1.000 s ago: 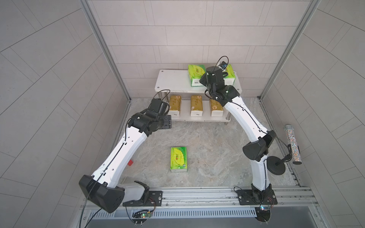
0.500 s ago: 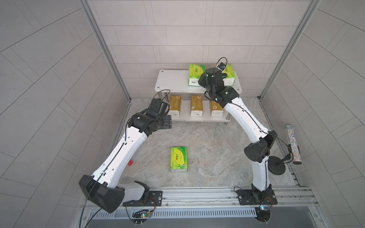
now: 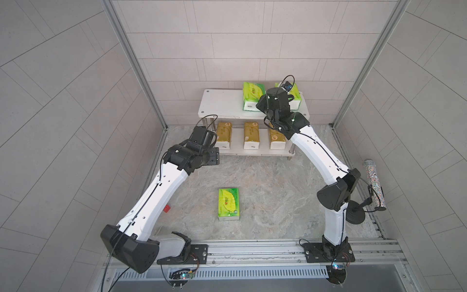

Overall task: Place the tissue boxes on the shelf by color
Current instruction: Place a box of tissues on the shelf.

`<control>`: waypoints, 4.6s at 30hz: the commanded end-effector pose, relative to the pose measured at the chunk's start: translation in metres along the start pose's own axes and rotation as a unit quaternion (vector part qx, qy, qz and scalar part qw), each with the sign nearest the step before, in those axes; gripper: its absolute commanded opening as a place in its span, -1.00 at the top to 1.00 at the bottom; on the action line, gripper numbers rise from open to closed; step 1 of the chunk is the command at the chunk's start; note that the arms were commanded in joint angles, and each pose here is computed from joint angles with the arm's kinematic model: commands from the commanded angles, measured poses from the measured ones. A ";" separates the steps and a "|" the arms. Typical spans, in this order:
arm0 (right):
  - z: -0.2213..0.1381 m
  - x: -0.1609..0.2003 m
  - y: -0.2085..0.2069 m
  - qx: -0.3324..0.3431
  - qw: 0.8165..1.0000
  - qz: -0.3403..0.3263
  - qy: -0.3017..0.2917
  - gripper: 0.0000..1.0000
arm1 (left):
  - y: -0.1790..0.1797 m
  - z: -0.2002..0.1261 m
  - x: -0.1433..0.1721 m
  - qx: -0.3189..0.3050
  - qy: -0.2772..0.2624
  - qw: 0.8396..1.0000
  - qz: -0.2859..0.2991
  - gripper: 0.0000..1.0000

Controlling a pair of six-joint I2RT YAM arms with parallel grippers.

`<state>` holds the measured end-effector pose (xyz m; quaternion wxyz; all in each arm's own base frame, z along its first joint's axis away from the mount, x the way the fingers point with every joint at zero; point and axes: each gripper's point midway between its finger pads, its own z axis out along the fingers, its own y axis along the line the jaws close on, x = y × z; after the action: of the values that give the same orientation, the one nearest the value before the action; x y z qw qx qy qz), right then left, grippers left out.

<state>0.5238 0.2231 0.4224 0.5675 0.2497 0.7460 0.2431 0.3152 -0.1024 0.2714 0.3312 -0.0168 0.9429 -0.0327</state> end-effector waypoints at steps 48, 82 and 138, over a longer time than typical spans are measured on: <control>0.006 0.005 0.001 0.027 0.999 -0.020 -0.002 -0.10 | 0.002 -0.006 -0.007 -0.007 -0.015 1.000 0.002 -0.52; -0.009 -0.010 0.003 0.016 0.999 -0.026 -0.017 -0.07 | 0.004 -0.009 -0.005 -0.008 -0.019 1.000 -0.002 -0.52; -0.174 0.052 -0.028 -0.167 0.927 -0.253 0.220 -0.57 | 0.000 -0.003 0.109 0.023 0.110 0.994 -0.010 -0.62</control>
<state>0.3701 0.2155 0.4435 0.5255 -0.0670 0.8101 0.2511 0.2455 -0.1057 0.2230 0.2623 -0.0119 0.9634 -0.0549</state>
